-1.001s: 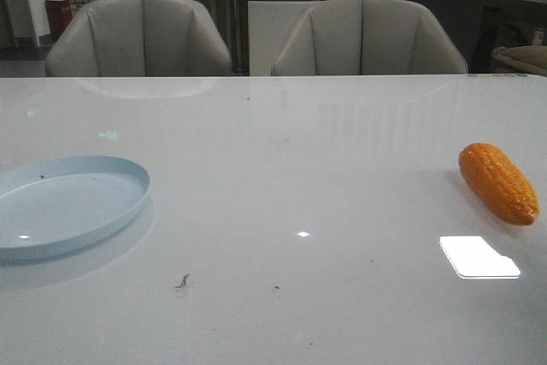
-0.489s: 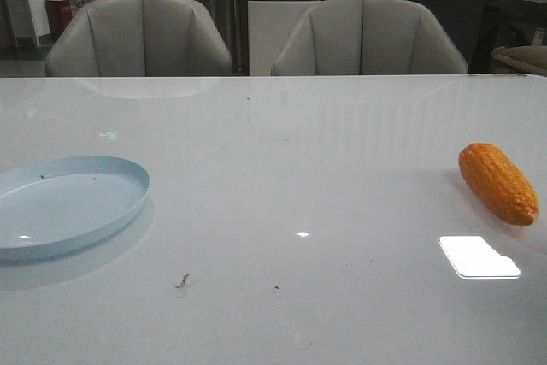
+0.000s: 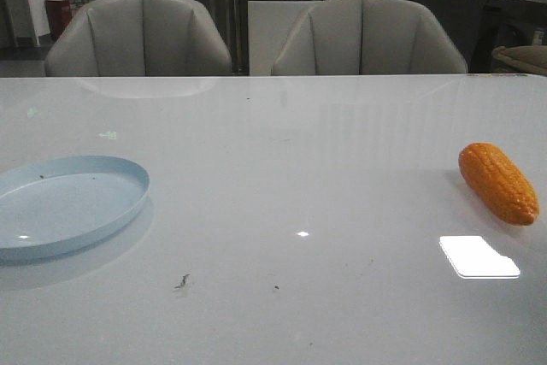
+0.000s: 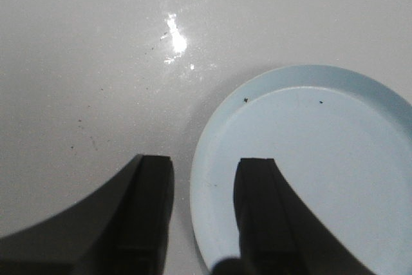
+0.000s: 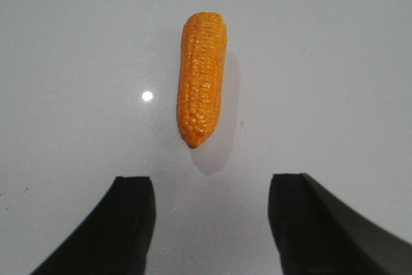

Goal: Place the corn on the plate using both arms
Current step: 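Lower the left gripper to the rim of the light blue plate and grasp it, then lift the plate with the left gripper and carry it toward the table center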

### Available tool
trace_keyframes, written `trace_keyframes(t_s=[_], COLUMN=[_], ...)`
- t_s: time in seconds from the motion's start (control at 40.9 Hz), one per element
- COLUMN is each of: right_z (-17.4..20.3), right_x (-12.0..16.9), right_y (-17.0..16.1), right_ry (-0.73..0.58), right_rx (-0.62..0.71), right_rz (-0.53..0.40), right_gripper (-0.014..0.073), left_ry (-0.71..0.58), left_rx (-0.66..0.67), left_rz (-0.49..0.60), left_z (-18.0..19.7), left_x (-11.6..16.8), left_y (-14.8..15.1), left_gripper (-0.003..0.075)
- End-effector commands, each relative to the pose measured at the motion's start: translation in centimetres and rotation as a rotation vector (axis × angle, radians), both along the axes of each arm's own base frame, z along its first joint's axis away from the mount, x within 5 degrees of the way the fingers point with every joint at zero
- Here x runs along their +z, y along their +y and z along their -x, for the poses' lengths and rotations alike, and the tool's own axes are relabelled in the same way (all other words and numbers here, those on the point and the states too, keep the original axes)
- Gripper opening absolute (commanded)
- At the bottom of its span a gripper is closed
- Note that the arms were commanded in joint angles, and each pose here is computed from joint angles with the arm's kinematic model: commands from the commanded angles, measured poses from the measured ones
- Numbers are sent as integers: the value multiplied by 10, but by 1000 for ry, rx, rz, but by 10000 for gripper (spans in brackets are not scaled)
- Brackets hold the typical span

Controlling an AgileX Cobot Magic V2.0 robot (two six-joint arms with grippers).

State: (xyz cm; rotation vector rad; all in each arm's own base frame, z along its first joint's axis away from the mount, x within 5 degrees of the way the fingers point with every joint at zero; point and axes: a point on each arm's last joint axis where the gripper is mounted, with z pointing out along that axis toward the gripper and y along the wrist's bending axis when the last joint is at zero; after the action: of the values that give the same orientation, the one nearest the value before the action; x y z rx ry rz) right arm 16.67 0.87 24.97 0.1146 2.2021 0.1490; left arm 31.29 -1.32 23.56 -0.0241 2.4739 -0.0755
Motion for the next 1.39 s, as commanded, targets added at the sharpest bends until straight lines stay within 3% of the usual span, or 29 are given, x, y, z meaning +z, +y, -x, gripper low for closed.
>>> trace_keyframes(t_s=[0.0,0.195,0.562,0.659,0.83,0.928,1.05,1.368], right_z=[-7,-6,-4,-4,-4,-4,-4,-3], right_x=[18,17,13,13,13,13,13,12], right_y=[0,0,0,0,0,0,0,1], right_ry=[-109,-97,-56,-54,-54,-53,-51,-36], right_rx=[-4,-2,4,4,4,4,4,6], right_rz=[5,4,4,4,4,4,4,3], right_gripper=[500,500,500,500,500,500,500,500], left_ry=[-33,55,203,225,259,258,224,128], left_rx=[15,17,17,25,24,24,23,40], left_rz=[17,14,10,24,26,26,28,174], left_z=[-20,-41,-47,-46,-43,-44,-50,-77], left_x=[5,-26,-69,-73,-74,-74,-62,15], left_y=[-1,-1,-1,-2,-2,-2,-3,-14], left_gripper=[321,393,388,340,86,99,97,97])
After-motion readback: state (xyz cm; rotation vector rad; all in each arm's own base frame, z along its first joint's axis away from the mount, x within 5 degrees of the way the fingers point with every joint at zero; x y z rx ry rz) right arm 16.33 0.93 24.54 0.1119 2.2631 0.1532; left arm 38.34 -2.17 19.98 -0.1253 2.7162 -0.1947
